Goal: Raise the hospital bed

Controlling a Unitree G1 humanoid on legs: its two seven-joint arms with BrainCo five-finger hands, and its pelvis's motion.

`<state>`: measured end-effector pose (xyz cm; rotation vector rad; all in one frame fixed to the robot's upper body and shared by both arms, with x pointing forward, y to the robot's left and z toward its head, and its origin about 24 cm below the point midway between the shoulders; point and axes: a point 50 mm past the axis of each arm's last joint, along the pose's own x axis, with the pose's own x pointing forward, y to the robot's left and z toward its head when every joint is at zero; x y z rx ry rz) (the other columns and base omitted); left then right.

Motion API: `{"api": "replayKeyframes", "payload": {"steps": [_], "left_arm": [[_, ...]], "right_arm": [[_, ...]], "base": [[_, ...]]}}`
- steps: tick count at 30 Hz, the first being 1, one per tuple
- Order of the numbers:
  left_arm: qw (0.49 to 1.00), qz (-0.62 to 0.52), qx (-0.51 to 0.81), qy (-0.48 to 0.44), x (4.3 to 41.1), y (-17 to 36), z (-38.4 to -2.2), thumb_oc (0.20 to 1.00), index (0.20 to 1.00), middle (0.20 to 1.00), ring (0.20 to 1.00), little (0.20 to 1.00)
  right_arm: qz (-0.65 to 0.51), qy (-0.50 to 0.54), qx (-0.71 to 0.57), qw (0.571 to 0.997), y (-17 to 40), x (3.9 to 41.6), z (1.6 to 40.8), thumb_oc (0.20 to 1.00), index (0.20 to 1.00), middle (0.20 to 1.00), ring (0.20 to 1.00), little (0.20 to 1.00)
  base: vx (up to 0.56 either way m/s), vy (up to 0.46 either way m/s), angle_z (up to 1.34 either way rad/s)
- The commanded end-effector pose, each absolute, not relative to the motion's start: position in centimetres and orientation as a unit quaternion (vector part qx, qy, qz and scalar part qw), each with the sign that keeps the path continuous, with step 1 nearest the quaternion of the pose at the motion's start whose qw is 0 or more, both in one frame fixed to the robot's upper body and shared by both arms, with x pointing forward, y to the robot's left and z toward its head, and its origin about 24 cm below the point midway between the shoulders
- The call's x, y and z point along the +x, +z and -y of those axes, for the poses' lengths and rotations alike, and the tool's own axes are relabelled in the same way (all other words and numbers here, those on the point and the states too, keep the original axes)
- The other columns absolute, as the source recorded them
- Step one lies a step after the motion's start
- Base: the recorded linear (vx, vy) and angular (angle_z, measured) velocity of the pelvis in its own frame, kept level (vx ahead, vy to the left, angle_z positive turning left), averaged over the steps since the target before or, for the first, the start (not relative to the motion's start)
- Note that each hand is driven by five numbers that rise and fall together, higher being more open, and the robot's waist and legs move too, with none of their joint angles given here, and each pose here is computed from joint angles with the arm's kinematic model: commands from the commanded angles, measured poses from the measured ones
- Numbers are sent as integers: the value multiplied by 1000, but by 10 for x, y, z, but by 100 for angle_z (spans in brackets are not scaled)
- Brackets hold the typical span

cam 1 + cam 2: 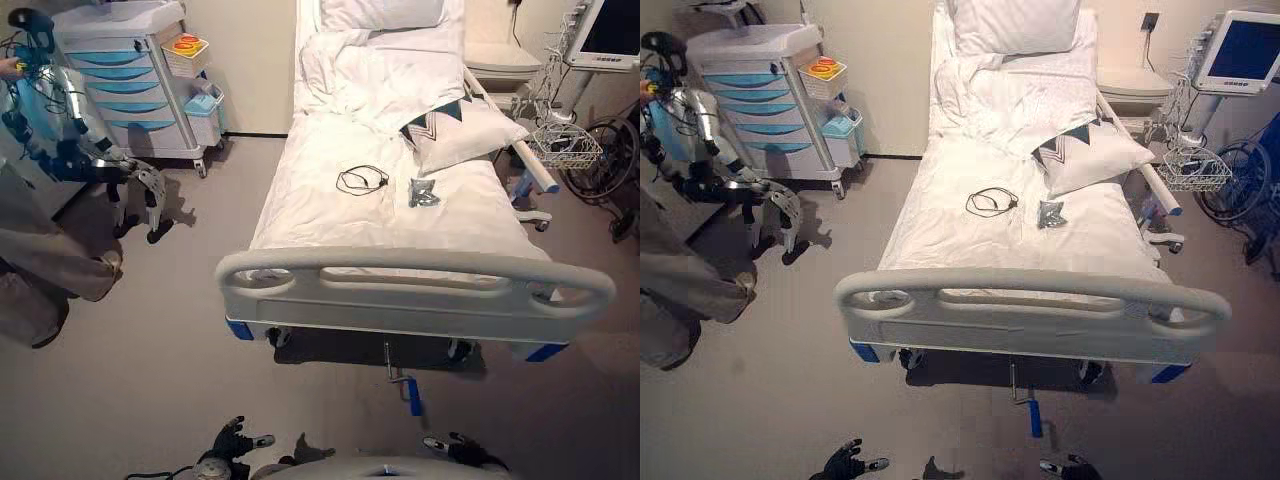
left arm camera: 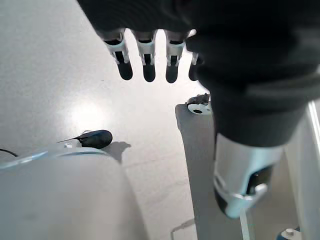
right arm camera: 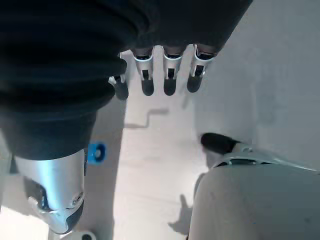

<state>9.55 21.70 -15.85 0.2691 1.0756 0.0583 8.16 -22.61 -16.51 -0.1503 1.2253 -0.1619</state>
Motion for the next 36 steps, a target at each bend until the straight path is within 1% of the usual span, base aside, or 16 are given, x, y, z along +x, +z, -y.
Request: {"api": "replayKeyframes", "payload": {"steps": [1,7,10,16,19,23,24,25,26,27,28,29,31,33,34,36], "left_arm": [[872,-472,125,26,124,-151,-217,1000,1000,1000,1000,1000],[872,-473,122,18,125,-150,-216,1000,1000,1000,1000,1000],[880,-452,142,19,138,-143,-225,1000,1000,1000,1000,1000],[890,-433,133,48,142,-137,-234,1000,1000,1000,1000,1000],[907,-398,126,59,157,-128,-232,1000,1000,1000,1000,1000],[961,-249,93,69,222,-78,-222,1000,1000,1000,1000,1000],[962,-249,93,69,222,-78,-222,1000,1000,1000,1000,1000],[991,-111,63,44,265,-21,-205,1000,1000,1000,1000,1000],[991,-111,64,44,265,-20,-206,1000,1000,1000,1000,1000],[996,-67,42,36,275,0,-200,1000,1000,1000,1000,1000],[996,-67,42,36,275,0,-200,1000,1000,1000,1000,1000],[999,17,28,17,288,40,-191,1000,1000,1000,1000,1000],[995,90,30,-7,298,76,-181,1000,1000,1000,1000,1000],[989,144,35,-23,304,103,-172,1000,1000,1000,1000,1000],[988,146,35,-23,304,104,-172,1000,1000,1000,1000,1000],[976,203,48,-55,306,133,-155,1000,1000,1000,1000,1000]], "right_arm": [[-549,-64,-101,827,-158,109,233,1000,1000,1000,1000,1000],[-548,-76,-82,829,-158,110,233,1000,1000,1000,1000,1000],[-519,-85,-55,849,-152,129,229,1000,1000,1000,1000,1000],[-497,-118,-29,859,-147,138,236,1000,1000,1000,1000,1000],[-469,-142,-10,872,-140,154,238,1000,1000,1000,1000,1000],[-341,-150,54,926,-100,224,228,1000,1000,1000,1000,1000],[-341,-150,55,926,-99,224,228,1000,1000,1000,1000,1000],[-251,-129,52,958,-60,266,225,1000,1000,1000,1000,1000],[-251,-128,52,958,-60,266,224,1000,1000,1000,1000,1000],[-225,-128,54,965,-47,277,225,1000,1000,1000,1000,1000],[-224,-128,54,965,-47,277,225,1000,1000,1000,1000,1000],[-174,-123,53,976,-22,295,223,1000,1000,1000,1000,1000],[-134,-118,52,983,-3,308,221,1000,1000,1000,1000,1000],[-100,-112,53,987,15,319,215,1000,1000,1000,1000,1000],[-98,-113,53,987,16,320,215,1000,1000,1000,1000,1000],[-60,-105,60,991,36,329,211,1000,1000,1000,1000,1000]], "base": [[280,-368,77],[-11,84,-5],[-95,130,-18],[32,-39,-6],[-44,-83,6],[-267,-98,7],[-342,-112,20],[-248,-85,14],[-318,-106,9],[-79,-20,-14],[-194,-69,-8],[-181,-68,3],[-213,-78,7],[-124,-36,4],[-82,-43,5],[-87,-40,6]]}}
